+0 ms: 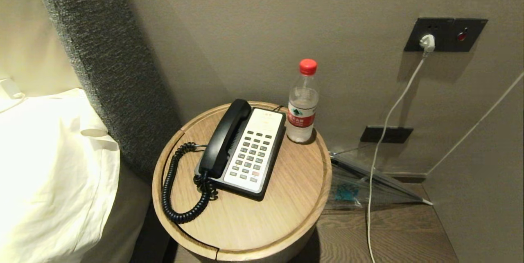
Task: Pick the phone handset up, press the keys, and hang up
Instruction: Pick up the desk phone handset
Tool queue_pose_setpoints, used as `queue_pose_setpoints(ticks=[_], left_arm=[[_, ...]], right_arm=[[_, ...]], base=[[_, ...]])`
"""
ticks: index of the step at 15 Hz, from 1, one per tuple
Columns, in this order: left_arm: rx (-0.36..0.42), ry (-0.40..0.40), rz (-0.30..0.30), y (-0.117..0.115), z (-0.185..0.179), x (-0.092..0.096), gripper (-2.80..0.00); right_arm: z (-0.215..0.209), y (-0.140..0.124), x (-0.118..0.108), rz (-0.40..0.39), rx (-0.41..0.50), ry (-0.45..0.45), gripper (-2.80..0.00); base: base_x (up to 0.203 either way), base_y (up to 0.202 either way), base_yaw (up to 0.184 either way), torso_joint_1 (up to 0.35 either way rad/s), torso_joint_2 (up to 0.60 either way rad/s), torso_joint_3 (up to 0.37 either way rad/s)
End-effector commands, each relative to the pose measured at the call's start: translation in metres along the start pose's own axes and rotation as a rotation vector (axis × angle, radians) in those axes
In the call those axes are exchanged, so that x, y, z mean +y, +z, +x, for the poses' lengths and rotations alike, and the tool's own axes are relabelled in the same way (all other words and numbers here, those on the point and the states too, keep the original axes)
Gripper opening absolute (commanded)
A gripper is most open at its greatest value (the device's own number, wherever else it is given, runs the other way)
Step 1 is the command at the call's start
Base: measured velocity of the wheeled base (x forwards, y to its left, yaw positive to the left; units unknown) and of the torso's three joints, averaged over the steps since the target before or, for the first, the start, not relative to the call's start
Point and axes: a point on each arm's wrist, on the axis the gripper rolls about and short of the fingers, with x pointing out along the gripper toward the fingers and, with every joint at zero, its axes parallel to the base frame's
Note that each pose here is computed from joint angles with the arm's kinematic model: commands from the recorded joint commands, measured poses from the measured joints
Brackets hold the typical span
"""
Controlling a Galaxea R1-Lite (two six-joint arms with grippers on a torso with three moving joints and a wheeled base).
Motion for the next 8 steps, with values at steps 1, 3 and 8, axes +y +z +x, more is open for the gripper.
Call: queue_pose_setpoints(ticks=[1, 3, 8], left_arm=[[0.0, -0.001, -0.001, 0.0, 0.0, 0.0, -2.8], [0.0, -0.001, -0.001, 0.0, 0.0, 0.0, -2.8], [0.0, -0.001, 0.001, 0.0, 0.0, 0.0, -2.8]], right_arm=[[-0.0009, -0.0006, 0.0, 0.0, -0.012, 0.0, -2.8], [-0.0009, -0.0006, 0.0, 0.0, -0.012, 0.0, -2.8], [-0.0009, -0.0006, 0.0, 0.0, -0.012, 0.0, -2.8]], base=[[0.0, 0.0, 0.0, 0.002, 0.0, -0.2], [0.0, 0.0, 0.0, 0.002, 0.0, -0.195], [0.0, 0.0, 0.0, 0.002, 0.0, -0.198]])
